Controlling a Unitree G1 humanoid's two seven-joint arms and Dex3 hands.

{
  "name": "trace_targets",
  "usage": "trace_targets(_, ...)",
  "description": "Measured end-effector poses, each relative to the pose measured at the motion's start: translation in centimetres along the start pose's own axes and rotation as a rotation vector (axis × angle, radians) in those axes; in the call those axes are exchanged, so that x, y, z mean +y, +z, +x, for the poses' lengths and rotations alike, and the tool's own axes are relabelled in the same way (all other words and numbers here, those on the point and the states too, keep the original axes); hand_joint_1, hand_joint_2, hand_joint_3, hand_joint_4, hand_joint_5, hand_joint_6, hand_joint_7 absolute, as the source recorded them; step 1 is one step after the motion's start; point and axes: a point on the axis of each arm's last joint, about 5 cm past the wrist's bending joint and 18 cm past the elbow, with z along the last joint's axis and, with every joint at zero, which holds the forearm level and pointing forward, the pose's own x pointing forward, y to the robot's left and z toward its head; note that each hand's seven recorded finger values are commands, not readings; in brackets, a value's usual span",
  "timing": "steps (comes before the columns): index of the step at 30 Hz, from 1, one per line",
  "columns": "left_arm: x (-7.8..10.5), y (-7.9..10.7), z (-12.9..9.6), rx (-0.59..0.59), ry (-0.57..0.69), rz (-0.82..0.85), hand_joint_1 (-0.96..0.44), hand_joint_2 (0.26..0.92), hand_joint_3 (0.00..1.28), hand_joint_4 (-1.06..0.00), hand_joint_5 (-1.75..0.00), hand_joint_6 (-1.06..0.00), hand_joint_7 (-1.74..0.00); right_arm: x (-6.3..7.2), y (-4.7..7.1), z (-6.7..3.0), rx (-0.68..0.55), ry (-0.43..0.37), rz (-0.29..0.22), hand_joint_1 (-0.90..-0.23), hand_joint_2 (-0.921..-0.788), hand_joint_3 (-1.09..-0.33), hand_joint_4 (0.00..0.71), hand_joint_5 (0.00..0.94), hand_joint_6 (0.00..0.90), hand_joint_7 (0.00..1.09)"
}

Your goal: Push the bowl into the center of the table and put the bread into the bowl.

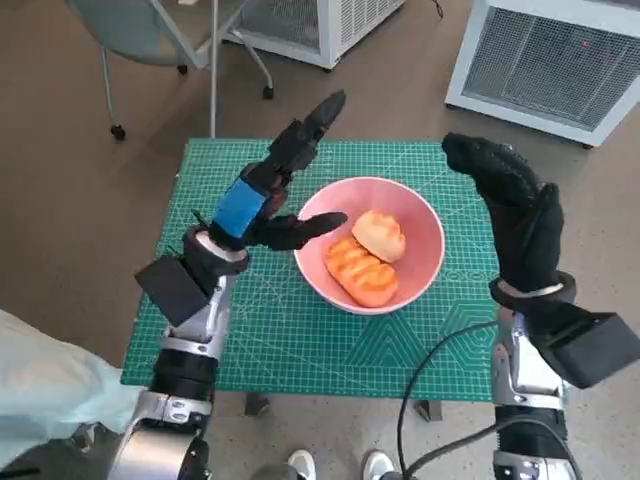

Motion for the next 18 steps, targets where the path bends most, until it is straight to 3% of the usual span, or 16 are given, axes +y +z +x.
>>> trace_targets(18, 0.25, -0.26, -0.95, 0.009, 0.068, -0.009, -0.62, 0.921, 0.39, -0.11, -0.03, -0.19, -0.07, 0.04, 0.19, 1.06, -0.019, 0.006, 0.010, -0.715, -0.921, -0.741, 0.182, 0.003, -0.001, 0.51)
